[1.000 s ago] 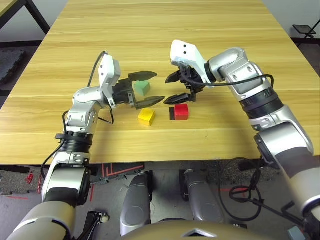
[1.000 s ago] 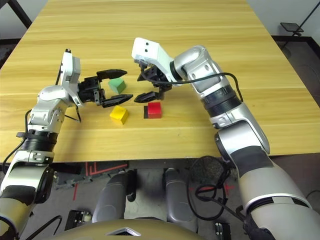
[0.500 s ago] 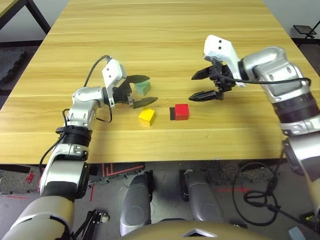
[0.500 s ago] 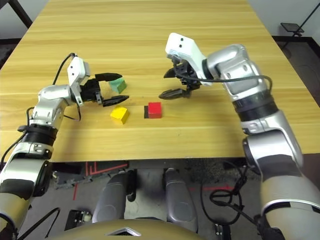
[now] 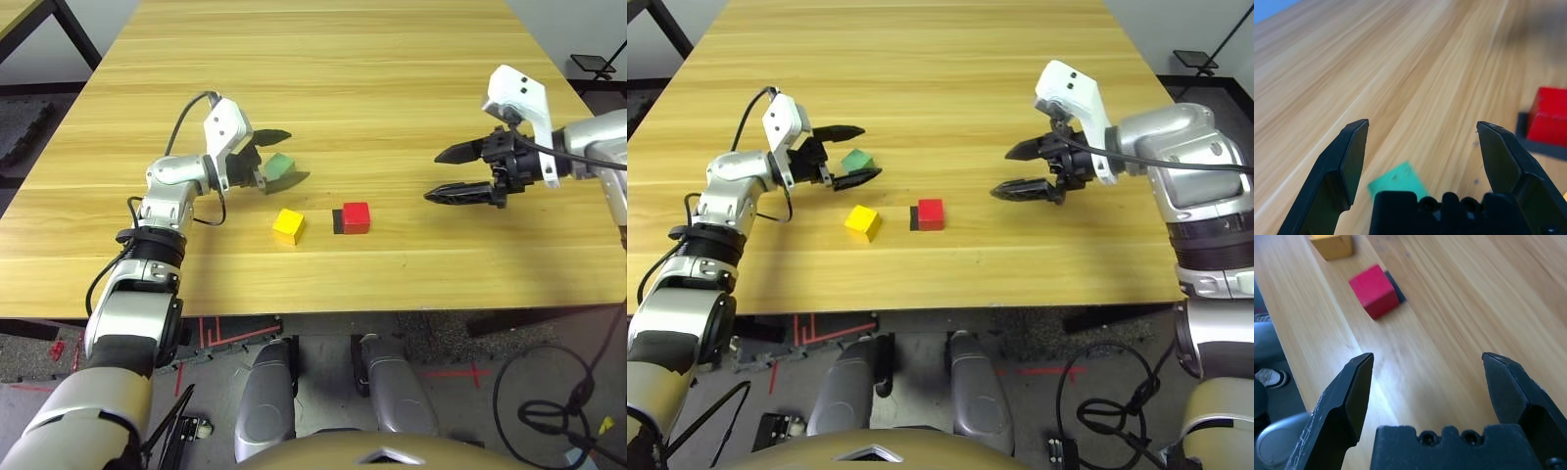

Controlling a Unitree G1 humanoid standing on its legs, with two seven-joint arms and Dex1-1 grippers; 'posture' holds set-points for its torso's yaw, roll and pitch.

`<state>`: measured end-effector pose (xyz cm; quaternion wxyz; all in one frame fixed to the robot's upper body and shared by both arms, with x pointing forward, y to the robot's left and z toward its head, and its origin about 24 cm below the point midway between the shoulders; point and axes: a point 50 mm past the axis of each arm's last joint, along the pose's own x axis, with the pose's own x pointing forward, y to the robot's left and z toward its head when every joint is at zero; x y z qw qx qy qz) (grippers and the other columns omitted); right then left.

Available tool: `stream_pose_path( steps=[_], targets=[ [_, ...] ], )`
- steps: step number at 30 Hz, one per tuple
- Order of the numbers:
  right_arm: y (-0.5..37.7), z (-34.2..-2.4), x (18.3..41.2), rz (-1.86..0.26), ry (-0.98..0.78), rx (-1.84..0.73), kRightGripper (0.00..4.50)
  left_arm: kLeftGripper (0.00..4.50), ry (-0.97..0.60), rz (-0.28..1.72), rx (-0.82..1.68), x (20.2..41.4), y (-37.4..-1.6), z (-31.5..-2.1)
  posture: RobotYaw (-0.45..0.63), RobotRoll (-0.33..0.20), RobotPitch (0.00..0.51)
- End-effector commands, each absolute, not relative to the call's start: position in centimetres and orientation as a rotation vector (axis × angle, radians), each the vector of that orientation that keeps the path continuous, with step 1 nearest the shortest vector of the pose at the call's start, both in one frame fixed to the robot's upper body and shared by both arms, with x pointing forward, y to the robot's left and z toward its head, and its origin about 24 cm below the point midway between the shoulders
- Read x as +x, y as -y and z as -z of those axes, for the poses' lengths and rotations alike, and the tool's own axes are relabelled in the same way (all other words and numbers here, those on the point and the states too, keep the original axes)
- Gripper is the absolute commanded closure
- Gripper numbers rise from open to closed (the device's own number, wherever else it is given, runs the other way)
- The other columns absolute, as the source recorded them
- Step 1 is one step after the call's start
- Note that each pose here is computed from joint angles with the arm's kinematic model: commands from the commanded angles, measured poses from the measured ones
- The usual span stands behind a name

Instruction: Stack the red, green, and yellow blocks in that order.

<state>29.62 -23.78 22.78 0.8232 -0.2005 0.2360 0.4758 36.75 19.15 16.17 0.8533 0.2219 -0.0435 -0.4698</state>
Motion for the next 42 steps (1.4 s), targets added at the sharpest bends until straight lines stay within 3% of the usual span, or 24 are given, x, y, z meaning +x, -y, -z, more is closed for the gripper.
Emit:
stream_pose_path(
  steps=[1,5,12,20,25,42],
  targets=[
    [24.4,-23.4,29.0,-0.982,-0.481,-0.419,0.04,0.0,0.001,0.942,0.505,37.0,-20.6,-15.6,0.22,0.01,0.141],
    [24.7,-23.7,28.7,-0.95,-0.474,-0.406,0.04,0.0,-0.141,0.908,0.477,37.0,-20.8,-15.9,0.21,0.013,0.15],
    [24.5,-23.2,28.8,-0.941,-0.478,-0.392,0.04,0.0,-0.159,0.926,0.302,35.3,-16.3,-18.8,0.22,0.018,0.16],
    [24.4,-23.2,29.0,-0.931,-0.469,-0.382,0.04,0.0,-0.197,0.829,0.273,33.1,-13.9,-19.8,0.22,0.027,0.168],
    [24.4,-22.8,29.0,-0.922,-0.467,-0.361,0.04,0.0,-0.244,0.545,0.371,33.2,-14.7,-19.6,0.23,0.032,0.172],
    [23.8,-22.7,29.7,-0.927,-0.446,-0.336,0.04,0.0,-0.202,0.436,0.376,33.9,-14.1,-15.8,0.23,0.017,0.173]
  ],
)
